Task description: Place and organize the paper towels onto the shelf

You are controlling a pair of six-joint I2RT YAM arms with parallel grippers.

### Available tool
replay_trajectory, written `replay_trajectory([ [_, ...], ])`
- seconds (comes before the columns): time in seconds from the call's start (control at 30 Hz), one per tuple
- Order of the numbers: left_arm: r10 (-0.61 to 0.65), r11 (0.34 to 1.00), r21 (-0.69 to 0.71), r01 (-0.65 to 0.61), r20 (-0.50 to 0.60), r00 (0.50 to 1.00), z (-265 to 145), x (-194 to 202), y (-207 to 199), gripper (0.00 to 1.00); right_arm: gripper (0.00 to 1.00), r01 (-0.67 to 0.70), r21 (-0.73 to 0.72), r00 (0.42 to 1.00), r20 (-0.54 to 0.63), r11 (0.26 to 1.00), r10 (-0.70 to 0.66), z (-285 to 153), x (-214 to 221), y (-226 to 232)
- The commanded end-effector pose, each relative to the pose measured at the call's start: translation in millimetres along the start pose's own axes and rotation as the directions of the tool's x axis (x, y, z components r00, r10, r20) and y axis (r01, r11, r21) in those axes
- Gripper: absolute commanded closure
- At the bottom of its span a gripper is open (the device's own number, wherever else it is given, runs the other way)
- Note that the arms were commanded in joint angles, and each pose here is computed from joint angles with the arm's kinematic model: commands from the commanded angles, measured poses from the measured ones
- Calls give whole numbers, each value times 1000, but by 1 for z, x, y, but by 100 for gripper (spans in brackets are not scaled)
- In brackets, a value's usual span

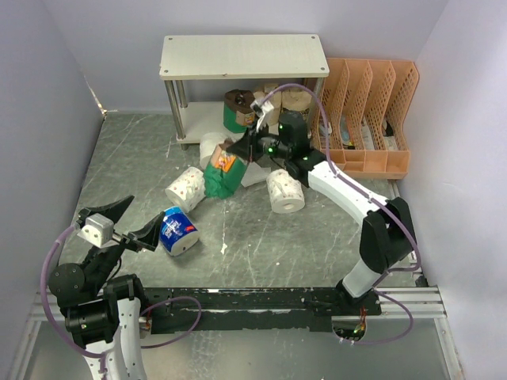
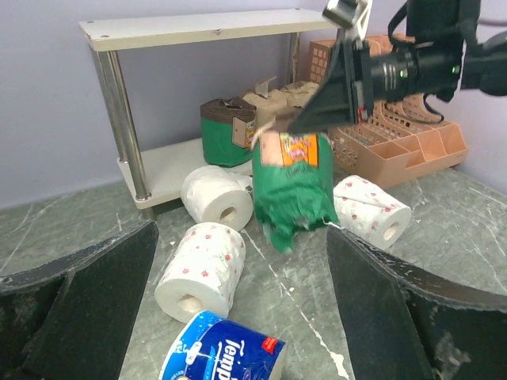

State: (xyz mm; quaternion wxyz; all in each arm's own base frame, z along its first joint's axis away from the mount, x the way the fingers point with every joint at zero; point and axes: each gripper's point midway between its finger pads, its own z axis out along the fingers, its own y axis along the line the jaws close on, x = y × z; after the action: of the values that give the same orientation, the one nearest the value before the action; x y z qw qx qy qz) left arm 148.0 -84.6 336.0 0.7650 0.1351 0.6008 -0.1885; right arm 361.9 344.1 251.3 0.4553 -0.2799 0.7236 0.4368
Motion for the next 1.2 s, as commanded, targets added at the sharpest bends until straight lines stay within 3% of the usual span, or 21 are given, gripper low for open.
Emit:
replay_trajectory([
  [0.0,7,1000,3,-7,15,1000,2,-3,0,1,100,90,130,993,69,987,-100,-1,-44,-15],
  [0.3,7,1000,3,-7,17,1000,1,-3,0,1,100,217,401,950,122,890,-286,20,-84,-64],
  [0.57,7,1000,3,-7,15,1000,2,-4,0,1,100,353,601,837,141,717,-530,30,-128,-68],
  [0.83,8,1000,2,-8,16,1000,2,-3,0,1,100,356,706,728,201,612,-655,23,-166,-59],
  [1.17,10,1000,4,-10,21,1000,0,-5,-1,1,100,378,726,696,187,575,-694,83,-156,-74],
])
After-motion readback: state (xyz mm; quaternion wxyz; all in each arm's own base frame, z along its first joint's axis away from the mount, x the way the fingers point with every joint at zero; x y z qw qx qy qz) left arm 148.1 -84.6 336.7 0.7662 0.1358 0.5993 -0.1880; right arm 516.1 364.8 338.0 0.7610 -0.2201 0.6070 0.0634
